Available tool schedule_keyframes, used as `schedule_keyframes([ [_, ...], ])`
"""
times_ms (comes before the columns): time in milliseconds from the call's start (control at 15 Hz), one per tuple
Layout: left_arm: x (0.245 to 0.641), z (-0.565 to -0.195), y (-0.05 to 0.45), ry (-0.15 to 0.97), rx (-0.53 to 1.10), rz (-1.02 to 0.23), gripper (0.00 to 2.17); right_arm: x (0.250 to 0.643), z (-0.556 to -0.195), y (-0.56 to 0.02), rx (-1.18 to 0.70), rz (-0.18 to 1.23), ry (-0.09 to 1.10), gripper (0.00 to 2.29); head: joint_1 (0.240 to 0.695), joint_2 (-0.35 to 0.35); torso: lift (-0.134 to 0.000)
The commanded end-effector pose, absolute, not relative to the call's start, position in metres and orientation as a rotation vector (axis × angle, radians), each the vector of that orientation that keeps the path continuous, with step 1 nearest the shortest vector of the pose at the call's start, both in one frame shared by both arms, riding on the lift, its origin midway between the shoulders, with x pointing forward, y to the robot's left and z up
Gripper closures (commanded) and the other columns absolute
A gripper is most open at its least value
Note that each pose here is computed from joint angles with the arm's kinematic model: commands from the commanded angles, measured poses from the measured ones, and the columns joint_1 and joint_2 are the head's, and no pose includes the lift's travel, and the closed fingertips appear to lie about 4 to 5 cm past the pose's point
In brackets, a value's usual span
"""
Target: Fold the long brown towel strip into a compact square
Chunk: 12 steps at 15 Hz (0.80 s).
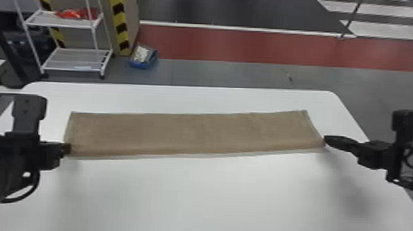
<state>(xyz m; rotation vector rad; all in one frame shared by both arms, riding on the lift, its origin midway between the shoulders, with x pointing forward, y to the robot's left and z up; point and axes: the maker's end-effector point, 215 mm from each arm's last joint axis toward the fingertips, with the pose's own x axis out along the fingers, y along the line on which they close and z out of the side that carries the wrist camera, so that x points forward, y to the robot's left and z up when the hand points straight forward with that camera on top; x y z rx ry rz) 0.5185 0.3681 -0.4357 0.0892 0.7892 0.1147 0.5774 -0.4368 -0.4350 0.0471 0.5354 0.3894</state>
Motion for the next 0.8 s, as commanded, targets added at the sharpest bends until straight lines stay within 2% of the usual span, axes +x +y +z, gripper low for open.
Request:
schedule_keyframes([
  [0,0.515,-0.429,0.364,0.791,0.088,0.106,1.92,0.568,-0.433,-0.439,0.071,0.388,0.544,1.66,0.695,-0.069,-0.128],
  [267,0.508,-0.430,0.360,0.811,0.089,0.098,1.91,0.556,-0.429,-0.443,0.076,0.380,0.536,1.65,0.695,-0.079,-0.128],
  [333,0.511,-0.428,0.358,0.807,0.089,0.095,1.91,0.555,-0.428,-0.448,0.092,0.366,0.529,1.29,0.695,-0.081,-0.128],
  [400,0.512,-0.429,0.358,0.809,0.089,0.095,1.91,0.558,-0.423,-0.445,0.111,0.374,0.507,0.63,0.695,-0.082,-0.128],
  [467,0.513,-0.428,0.356,0.808,0.089,0.092,1.91,0.559,-0.420,-0.443,0.108,0.378,0.496,0.33,0.695,-0.088,-0.128],
  [733,0.513,-0.428,0.357,0.808,0.092,0.095,1.91,0.569,-0.435,-0.431,0.086,0.388,0.516,0.29,0.695,-0.087,-0.128],
])
